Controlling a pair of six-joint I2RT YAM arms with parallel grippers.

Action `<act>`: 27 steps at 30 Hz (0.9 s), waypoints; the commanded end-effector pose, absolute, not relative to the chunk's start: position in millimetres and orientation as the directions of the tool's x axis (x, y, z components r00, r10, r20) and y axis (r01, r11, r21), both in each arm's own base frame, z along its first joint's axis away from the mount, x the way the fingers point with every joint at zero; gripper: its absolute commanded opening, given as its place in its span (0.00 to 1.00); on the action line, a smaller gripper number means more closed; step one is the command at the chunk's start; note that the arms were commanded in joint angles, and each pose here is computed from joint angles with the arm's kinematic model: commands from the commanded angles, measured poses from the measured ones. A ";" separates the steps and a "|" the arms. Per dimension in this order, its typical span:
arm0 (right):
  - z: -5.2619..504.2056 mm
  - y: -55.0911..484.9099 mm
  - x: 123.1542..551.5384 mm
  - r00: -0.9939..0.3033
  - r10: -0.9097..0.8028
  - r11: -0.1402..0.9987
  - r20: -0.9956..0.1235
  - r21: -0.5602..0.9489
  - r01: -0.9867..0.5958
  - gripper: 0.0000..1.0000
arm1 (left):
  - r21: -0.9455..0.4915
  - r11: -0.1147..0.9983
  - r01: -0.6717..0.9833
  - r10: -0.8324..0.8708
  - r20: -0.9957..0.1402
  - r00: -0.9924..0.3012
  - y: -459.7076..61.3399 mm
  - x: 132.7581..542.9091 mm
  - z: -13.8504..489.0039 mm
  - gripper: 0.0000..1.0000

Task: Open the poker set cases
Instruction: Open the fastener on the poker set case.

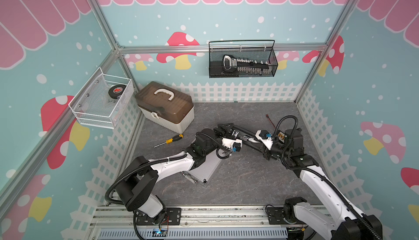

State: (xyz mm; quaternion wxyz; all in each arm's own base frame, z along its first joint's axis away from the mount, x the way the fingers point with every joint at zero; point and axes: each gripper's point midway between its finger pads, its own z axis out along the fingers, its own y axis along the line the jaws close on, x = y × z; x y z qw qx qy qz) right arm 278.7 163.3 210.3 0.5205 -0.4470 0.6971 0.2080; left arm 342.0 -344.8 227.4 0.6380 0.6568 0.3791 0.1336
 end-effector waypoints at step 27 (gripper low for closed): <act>243.5 175.2 277.3 0.053 -0.350 0.467 -0.935 -0.223 -0.856 0.05 | 0.940 0.081 0.332 0.679 -0.296 0.672 -344.3 342.4 221.0 0.74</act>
